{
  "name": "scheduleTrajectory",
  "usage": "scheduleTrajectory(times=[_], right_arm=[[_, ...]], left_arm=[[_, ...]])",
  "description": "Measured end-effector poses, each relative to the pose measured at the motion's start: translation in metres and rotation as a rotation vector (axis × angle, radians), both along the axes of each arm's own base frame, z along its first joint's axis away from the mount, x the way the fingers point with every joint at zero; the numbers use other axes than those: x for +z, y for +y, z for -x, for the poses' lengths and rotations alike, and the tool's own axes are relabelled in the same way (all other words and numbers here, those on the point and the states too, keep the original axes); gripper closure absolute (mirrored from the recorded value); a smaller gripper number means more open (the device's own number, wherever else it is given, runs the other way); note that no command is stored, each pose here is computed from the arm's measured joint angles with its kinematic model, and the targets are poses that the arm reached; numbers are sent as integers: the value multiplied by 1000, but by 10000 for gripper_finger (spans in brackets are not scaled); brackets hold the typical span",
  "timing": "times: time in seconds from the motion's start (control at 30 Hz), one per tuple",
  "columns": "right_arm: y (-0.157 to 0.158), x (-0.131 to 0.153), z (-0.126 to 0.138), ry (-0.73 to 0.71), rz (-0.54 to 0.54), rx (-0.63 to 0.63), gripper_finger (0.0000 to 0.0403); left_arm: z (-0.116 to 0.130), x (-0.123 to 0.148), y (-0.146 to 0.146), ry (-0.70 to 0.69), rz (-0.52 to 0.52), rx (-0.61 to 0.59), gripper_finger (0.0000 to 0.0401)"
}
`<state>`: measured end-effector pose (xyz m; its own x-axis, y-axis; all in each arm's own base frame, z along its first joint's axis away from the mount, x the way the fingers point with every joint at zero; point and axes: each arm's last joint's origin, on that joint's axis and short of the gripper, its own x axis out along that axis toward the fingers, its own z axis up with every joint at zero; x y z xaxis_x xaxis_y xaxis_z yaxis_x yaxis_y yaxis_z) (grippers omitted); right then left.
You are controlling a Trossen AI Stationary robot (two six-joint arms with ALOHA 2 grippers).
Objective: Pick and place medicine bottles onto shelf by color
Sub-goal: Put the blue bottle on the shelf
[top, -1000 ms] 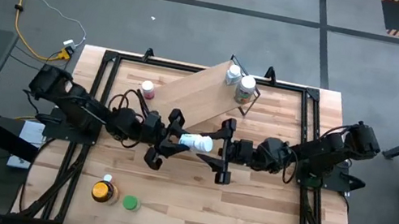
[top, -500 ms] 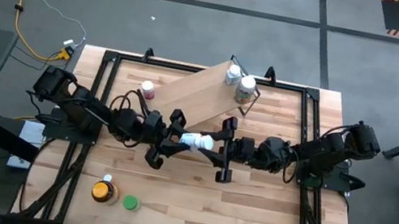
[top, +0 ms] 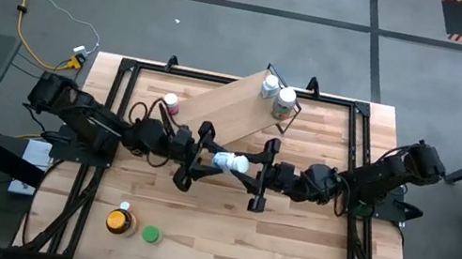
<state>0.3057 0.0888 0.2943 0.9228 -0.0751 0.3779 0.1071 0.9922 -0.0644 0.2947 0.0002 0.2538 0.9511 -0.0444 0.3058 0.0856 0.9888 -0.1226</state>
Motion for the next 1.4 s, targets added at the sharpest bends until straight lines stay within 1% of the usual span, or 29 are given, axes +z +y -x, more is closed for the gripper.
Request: scheduleTrajectory(times=[0.1,0.13,0.23,0.3,0.37,0.43,0.5,0.63,0.73,0.83,0.93,1.03,1.2,1.3,1.4], right_arm=[[1,1,4,71,16,-62,245],[1,1,6,102,18,-100,244],[-3,-2,10,202,3,-264,235],[-7,-7,9,271,-4,-386,231],[-14,-13,9,323,-14,-481,230],[-23,-18,7,362,-52,-546,230],[-35,-22,5,374,-99,-584,229],[-66,-15,-5,387,-224,-631,228],[-90,-5,-17,428,-298,-667,228],[-110,-3,-33,481,-362,-744,227],[-125,-4,-52,503,-397,-871,227],[-132,-11,-72,504,-397,-1017,227],[-136,-19,-101,464,-398,-1120,227],[-135,-27,-110,431,-397,-1206,227],[-135,-30,-113,379,-423,-1245,227]], left_arm=[[9,10,8,45,-12,-16,138],[13,14,9,56,-17,-27,134],[28,27,12,98,-26,-51,129],[40,36,12,117,-44,-52,129],[53,45,10,136,-66,-50,130],[66,52,8,143,-84,-47,132],[78,58,5,151,-102,-18,132],[94,64,1,181,-121,76,132],[99,64,-3,203,-126,126,132],[100,64,-5,208,-125,159,132],[101,64,-6,214,-131,197,132],[101,63,-7,226,-125,230,133],[101,62,-6,237,-124,245,133],[101,62,-6,238,-123,245,133],[101,62,-6,238,-116,244,133]])
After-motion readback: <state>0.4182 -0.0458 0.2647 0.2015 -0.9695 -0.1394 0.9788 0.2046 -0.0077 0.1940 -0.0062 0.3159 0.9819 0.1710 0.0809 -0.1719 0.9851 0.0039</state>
